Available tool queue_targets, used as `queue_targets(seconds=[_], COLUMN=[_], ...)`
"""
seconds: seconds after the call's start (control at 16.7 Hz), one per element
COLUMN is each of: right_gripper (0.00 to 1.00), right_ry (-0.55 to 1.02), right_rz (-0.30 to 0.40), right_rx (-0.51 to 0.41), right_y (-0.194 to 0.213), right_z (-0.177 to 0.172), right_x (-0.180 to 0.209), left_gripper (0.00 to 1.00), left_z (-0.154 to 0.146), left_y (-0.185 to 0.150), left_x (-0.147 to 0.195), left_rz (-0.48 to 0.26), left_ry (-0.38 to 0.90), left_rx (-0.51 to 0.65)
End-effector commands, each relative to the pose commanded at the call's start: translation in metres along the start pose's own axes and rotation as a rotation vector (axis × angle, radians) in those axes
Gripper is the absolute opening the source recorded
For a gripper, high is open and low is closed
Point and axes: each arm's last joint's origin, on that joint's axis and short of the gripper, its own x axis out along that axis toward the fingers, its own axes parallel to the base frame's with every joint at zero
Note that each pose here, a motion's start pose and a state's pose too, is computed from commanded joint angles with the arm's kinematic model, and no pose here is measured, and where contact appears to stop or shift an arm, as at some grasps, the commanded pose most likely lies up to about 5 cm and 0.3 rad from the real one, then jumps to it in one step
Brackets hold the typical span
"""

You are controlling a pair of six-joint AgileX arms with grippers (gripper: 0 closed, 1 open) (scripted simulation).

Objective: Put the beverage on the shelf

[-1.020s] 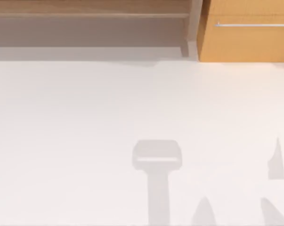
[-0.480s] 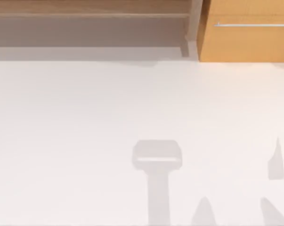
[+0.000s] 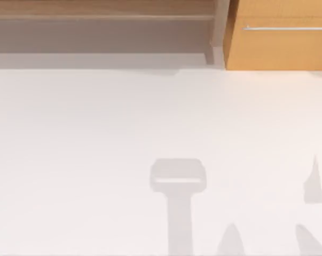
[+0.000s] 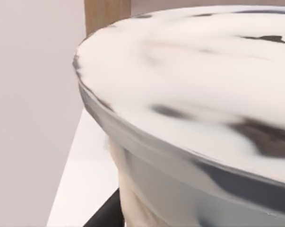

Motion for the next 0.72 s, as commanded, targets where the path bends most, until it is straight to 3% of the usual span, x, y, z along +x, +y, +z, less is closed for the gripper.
queue_targets(seconds=[0.72], right_gripper=[1.0], right_ry=[0.0], right_rz=[0.0], right_rx=[0.0], right_y=[0.0], right_z=[0.0], right_x=[0.0], left_gripper=[0.0], left_z=[0.01], left_y=[0.0], left_x=[-0.001], left_rz=[0.001], left_ry=[-0.001], left_rx=[0.002])
